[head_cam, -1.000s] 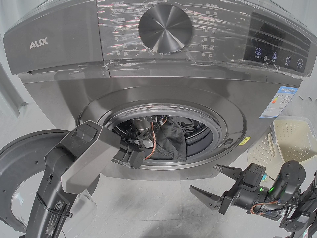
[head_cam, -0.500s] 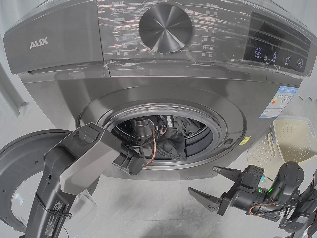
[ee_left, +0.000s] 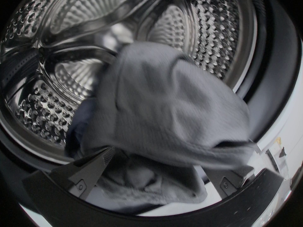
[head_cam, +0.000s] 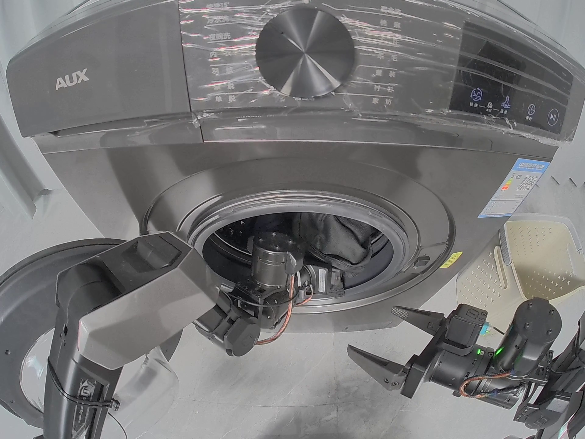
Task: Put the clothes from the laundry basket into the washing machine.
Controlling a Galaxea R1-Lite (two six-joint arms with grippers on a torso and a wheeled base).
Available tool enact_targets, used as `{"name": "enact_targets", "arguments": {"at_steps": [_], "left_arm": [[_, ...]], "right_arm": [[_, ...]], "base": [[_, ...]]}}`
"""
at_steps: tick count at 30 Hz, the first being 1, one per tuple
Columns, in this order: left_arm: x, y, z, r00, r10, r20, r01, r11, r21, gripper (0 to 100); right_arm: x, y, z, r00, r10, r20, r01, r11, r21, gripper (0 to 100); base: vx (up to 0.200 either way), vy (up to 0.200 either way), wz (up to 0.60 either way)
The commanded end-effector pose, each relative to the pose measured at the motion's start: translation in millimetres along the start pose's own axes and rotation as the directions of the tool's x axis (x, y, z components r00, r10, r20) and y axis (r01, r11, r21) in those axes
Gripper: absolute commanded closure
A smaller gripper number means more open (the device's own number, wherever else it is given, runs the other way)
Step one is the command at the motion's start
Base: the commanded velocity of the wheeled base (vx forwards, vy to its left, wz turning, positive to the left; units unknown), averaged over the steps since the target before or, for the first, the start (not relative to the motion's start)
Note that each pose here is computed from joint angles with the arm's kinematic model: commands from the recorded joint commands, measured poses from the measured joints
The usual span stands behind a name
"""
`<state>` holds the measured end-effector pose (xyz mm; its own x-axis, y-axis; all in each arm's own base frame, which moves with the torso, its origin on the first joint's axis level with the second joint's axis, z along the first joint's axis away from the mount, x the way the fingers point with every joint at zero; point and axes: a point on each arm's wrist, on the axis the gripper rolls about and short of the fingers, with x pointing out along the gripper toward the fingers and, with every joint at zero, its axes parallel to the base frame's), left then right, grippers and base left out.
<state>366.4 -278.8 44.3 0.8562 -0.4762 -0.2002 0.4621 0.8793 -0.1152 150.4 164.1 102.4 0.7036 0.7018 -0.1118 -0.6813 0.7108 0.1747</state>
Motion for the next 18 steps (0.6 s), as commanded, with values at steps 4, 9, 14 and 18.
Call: {"name": "enact_targets", "arguments": {"at_steps": [4,9,14,18], "left_arm": [[-2,1.2,-14.4,0.998,-0.013,-0.057,0.014,1.000,0.016,0],[1,3.2,-17.2,0.998,-0.009,-0.065,0.010,1.000,0.018,100],[13,1.0,2.4,1.000,-0.006,0.025,0.006,1.000,-0.012,100],[27,10.3,30.9,0.987,0.050,0.155,-0.038,0.996,-0.074,100]], "right_arm": [[0,1.8,0,1.000,0.009,0.000,-0.009,1.000,-0.001,0],[1,2.2,0,1.000,0.010,-0.002,-0.010,1.000,-0.001,0],[1,4.4,-1,1.000,0.019,-0.005,-0.019,1.000,0.001,0],[2,4.3,-1,1.000,0.018,0.000,-0.018,1.000,0.001,0]], "base": [[0.000,0.000,0.00],[0.000,0.000,0.00],[0.000,0.000,0.00],[0.000,0.000,0.00]]}}
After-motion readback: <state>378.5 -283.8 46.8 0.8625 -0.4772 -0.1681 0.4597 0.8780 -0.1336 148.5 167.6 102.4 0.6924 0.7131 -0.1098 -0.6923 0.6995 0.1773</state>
